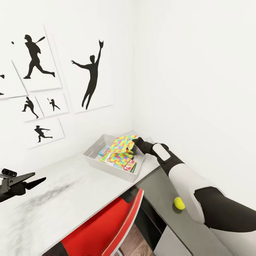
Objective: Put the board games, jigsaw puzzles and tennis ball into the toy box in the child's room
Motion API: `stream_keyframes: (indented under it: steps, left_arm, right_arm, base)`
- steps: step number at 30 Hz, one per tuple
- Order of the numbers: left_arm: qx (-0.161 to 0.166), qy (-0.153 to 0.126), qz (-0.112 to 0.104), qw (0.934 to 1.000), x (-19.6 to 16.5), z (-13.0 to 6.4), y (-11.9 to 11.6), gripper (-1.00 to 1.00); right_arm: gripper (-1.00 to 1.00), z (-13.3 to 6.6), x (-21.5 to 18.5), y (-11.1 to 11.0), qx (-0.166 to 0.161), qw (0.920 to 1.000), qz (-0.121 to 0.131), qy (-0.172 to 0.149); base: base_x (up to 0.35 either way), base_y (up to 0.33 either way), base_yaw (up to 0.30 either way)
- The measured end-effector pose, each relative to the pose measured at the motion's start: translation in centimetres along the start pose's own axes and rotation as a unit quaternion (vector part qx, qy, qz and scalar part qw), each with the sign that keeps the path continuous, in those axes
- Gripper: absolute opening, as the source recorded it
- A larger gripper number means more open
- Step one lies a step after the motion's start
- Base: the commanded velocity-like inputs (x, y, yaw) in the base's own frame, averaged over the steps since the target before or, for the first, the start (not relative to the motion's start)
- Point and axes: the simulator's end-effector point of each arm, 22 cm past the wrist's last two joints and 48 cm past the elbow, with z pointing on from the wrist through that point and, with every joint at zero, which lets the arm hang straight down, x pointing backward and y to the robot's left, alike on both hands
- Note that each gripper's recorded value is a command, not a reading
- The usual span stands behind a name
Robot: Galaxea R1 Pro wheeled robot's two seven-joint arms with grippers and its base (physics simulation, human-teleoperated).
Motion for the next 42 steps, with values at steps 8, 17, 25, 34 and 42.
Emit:
stream_keyframes:
  steps: [8,17,25,34,42]
  left_arm:
    - [-0.003,0.002,-0.006,1.0000,0.2,0.1,0.6,1.00]
    - [-0.008,0.003,-0.011,0.9999,0.3,0.1,1.3,1.00]
    - [-0.011,0.004,-0.016,0.9998,0.4,0.1,1.9,1.00]
    - [-0.015,0.005,-0.023,0.9996,0.6,0.2,2.6,1.00]
    - [-0.017,0.006,-0.025,0.9995,0.7,0.1,2.8,1.00]
  right_arm:
    - [-1.00,0.5,0.2,-0.8,0.005,1.0000,0.002,0.001]
    - [-1.00,1.0,0.6,-1.7,0.009,0.9999,0.005,0.005]
    - [-1.00,1.4,0.8,-2.1,0.010,0.9999,0.006,0.007]
    - [-1.00,1.9,1.1,-2.9,0.015,0.9998,0.008,0.010]
    - [-1.00,2.2,1.0,-3.0,0.017,0.9998,0.010,0.000]
  base:
    - [0.000,0.000,0.000]
    - [0.000,0.000,0.000]
    - [0.000,0.000,0.000]
    - [0.000,0.000,0.000]
    - [0.000,0.000,0.000]
